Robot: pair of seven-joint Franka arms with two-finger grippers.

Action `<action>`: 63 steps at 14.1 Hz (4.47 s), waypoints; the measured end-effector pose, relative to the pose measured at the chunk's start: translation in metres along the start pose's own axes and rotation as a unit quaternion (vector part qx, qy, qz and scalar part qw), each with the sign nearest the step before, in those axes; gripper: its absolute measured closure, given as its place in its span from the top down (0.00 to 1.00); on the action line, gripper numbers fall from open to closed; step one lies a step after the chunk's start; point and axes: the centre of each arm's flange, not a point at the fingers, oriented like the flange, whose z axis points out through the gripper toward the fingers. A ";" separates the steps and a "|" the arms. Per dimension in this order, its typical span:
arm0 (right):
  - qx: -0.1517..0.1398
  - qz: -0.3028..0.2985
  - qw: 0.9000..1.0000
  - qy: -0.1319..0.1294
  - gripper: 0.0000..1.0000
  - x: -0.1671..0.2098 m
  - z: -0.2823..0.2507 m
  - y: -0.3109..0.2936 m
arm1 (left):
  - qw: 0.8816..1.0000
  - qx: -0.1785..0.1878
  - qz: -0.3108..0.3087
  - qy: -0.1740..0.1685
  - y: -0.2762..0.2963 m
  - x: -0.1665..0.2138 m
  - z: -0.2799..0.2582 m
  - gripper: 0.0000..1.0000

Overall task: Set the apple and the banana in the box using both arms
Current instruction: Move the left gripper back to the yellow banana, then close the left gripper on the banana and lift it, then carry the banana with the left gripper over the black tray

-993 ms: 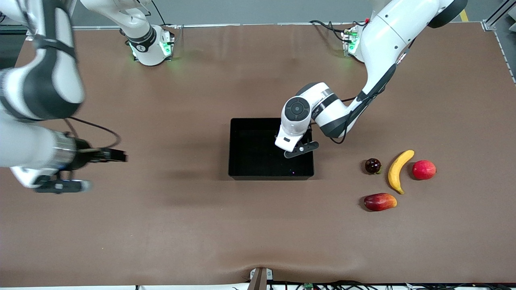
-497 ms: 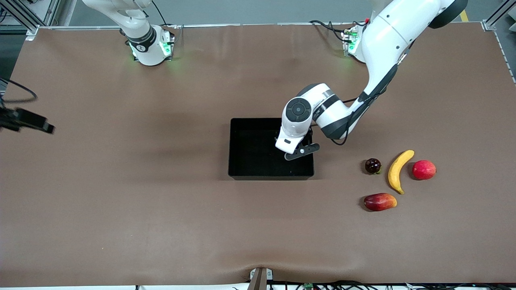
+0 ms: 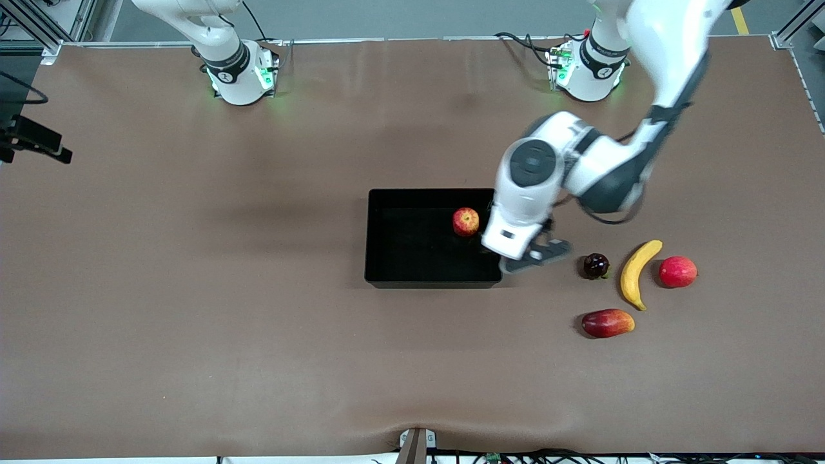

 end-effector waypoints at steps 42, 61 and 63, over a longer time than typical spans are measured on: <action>-0.040 -0.023 0.999 0.014 1.00 -0.015 -0.003 -0.018 | 0.978 -0.021 0.204 -0.037 -0.113 0.032 0.009 0.40; -0.039 -0.018 0.999 0.013 1.00 -0.015 -0.003 -0.012 | 0.990 -0.134 0.043 0.004 0.190 -0.084 0.054 0.40; -0.039 -0.018 0.999 0.013 1.00 -0.015 -0.003 -0.011 | 0.991 -0.129 0.042 0.015 0.207 -0.100 0.075 0.40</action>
